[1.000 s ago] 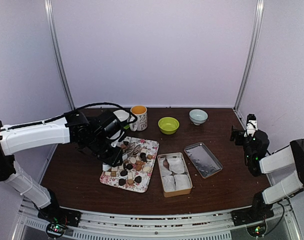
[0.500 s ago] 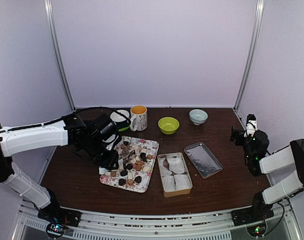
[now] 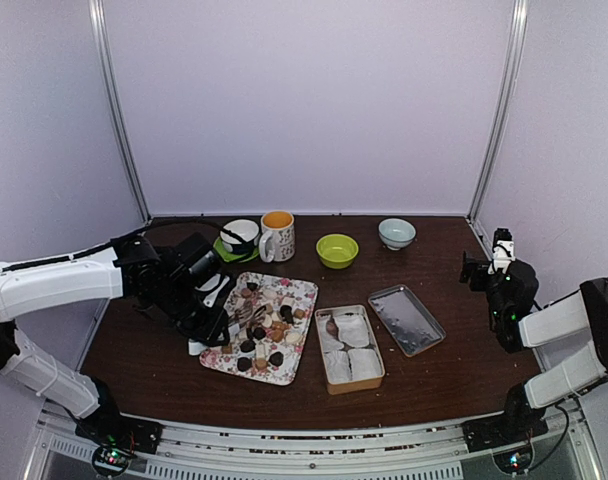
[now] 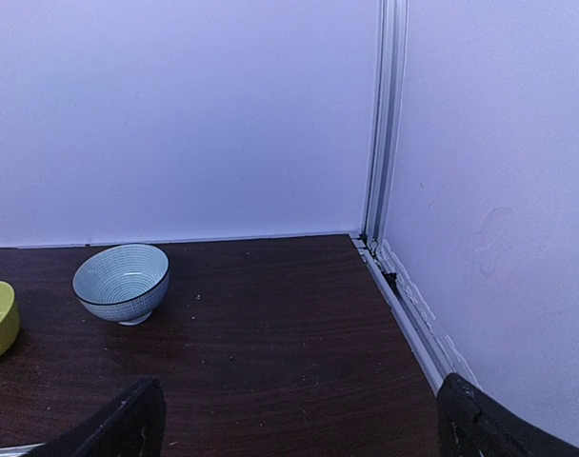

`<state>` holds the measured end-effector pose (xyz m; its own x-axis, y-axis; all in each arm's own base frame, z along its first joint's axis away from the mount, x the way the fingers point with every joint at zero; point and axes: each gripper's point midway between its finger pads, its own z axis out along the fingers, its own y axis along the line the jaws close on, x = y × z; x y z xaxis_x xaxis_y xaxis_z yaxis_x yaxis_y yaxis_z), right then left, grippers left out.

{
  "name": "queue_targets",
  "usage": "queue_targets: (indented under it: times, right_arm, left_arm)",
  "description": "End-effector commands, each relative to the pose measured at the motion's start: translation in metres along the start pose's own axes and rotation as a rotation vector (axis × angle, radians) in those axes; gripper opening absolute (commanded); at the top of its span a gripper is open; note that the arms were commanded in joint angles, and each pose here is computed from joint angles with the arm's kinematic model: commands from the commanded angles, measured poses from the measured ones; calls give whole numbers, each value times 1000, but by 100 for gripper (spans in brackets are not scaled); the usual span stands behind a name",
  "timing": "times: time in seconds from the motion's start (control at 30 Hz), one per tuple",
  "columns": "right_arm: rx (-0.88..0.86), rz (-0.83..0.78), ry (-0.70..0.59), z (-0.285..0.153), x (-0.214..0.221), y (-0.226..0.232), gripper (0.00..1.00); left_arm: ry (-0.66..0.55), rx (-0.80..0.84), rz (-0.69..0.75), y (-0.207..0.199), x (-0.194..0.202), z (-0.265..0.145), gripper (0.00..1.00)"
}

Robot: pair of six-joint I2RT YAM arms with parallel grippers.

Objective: Pack the chocolate

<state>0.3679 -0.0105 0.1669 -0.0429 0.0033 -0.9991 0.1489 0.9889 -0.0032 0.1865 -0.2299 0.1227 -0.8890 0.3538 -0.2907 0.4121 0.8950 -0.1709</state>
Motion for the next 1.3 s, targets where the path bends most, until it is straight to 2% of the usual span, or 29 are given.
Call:
queue_targets:
  times: [0.0,1.27]
  right_arm:
    - [24,13,-19,3,-7,-5,100]
    - [23,12,-19,3,-7,-5,100]
  left_arm:
    - [-17,29,29,-4,1,-5,38]
    - [41,48,77,-11,6,10,38]
